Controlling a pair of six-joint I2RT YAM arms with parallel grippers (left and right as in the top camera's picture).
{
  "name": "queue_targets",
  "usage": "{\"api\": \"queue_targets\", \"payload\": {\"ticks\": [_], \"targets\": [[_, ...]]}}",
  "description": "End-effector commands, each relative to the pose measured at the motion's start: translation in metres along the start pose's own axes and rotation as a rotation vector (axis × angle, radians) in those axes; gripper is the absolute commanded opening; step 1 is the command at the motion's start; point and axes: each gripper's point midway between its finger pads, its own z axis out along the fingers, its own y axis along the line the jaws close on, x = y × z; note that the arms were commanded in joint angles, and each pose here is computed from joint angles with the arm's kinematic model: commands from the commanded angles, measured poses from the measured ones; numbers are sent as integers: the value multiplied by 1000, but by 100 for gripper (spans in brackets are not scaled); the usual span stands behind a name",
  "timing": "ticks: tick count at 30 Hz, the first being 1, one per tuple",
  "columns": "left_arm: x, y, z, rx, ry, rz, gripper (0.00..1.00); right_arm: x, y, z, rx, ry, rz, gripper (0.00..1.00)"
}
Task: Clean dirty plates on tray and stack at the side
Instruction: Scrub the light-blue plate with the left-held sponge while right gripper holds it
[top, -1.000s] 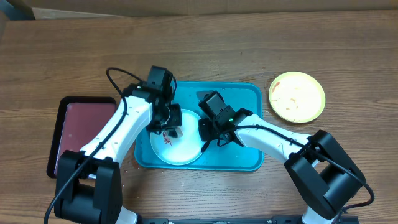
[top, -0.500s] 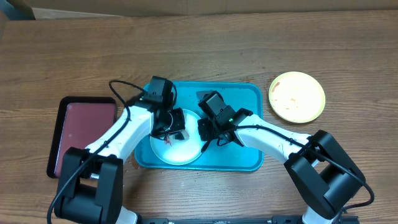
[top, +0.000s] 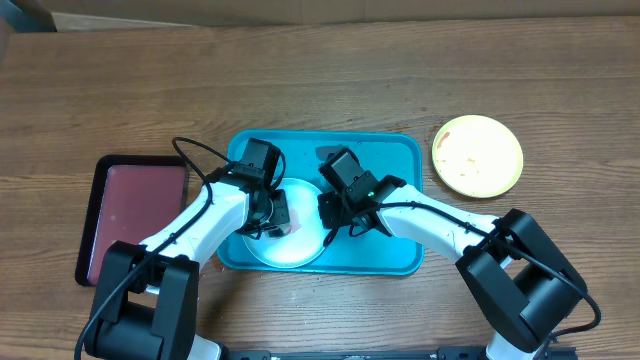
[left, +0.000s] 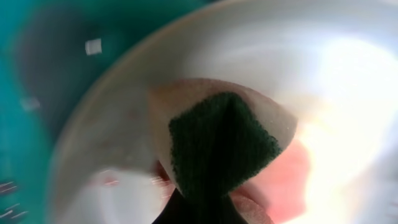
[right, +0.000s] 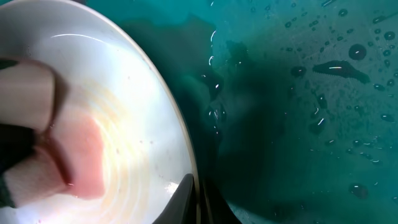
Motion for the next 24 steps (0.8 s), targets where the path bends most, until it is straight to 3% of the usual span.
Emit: {"api": "queue_targets", "payload": {"ticks": [1,7,10,17,24], "targets": [[-6,53,-3,-282,-44,-29,4,-1,0,-3,4,-11,-10,4],[-33,51,-42,-340,-76,-24,4,-1,0,-3,4,-11,-11,4],[-39,26,-51,-220,-57,-27,4,-1,0,-3,4,-11,-10,4],[-24,-62,-50,280,60,52,4,-1,0,-3,4,-12,-10,4],[-5,-54,-19,272,105,31,4,-1,0,-3,4,-11,-10,4]]}}
